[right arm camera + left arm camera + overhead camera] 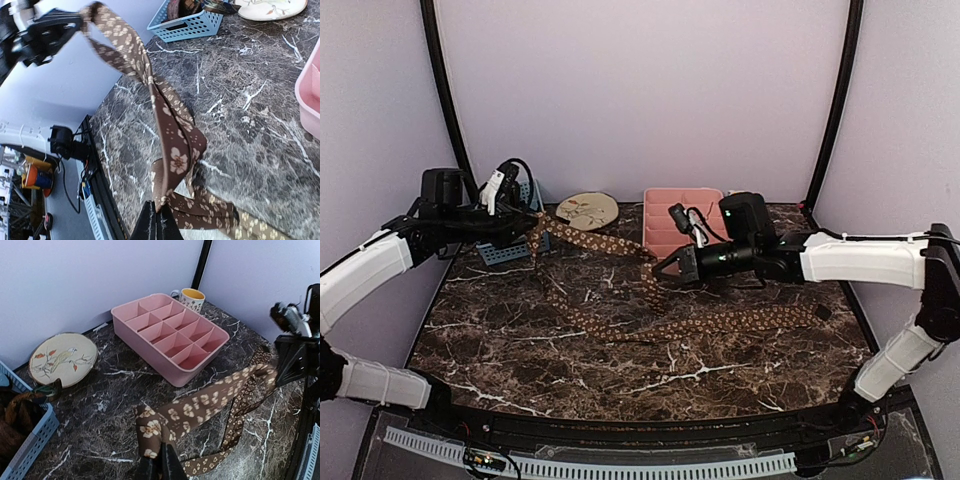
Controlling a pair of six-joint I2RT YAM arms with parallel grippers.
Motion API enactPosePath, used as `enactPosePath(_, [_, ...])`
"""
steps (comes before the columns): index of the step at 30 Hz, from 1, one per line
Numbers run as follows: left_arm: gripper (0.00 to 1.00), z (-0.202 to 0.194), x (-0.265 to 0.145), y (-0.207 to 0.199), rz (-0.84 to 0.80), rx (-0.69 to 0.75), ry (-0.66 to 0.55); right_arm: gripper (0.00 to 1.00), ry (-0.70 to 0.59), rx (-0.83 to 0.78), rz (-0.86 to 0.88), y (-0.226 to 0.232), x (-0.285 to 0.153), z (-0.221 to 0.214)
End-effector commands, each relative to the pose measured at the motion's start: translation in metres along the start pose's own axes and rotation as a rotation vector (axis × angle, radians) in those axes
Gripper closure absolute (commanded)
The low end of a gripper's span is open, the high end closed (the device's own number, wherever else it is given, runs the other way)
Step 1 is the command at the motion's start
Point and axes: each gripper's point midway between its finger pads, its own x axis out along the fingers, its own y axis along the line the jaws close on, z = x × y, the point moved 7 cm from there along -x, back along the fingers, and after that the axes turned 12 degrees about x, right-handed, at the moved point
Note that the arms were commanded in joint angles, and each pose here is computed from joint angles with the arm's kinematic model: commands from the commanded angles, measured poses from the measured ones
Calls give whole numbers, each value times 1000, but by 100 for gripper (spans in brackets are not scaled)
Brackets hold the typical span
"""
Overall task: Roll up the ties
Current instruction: Pass from the left arm to the right
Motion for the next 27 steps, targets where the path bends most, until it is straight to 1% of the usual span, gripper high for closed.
enactPosePath(1, [95,-40,16,7,-6,-61,193,100,-24,-129,52,33,-38,3])
enactPosePath(4, [96,-58,37,14,-44,-118,271,100,-38,-182,118,56,-52,10])
enactPosePath(7, [96,-66,58,23,-81,-149,303,100,-27,-216,170,73,-59,15])
enactPosePath(10, [94,-73,82,32,-140,-182,340,100,-3,-229,199,80,-62,15])
enactPosePath(12, [89,-79,97,41,-150,-211,394,100,3,-225,206,81,-64,14])
enactPosePath(13, [80,-79,102,44,-150,-220,403,100,7,-222,202,81,-64,14])
enactPosePath(14, [74,-78,104,46,-141,-225,399,100,9,-222,195,80,-64,13])
enactPosePath(17, [63,-67,93,46,-67,-199,301,100,13,-214,156,74,-64,10])
enactPosePath(21, [41,-67,63,31,49,-174,130,100,16,-206,134,71,-65,8])
enactPosePath(22, [40,-63,54,25,66,-160,65,100,13,-206,137,71,-65,8])
enactPosePath(24, [35,-71,45,7,84,-107,-2,100,7,-207,132,72,-67,9])
enactPosePath(25, [34,-74,44,-2,98,-66,-16,100,5,-210,129,72,-67,10])
enactPosePath(27, [33,-81,49,-17,80,-7,1,100,0,-216,115,71,-69,11])
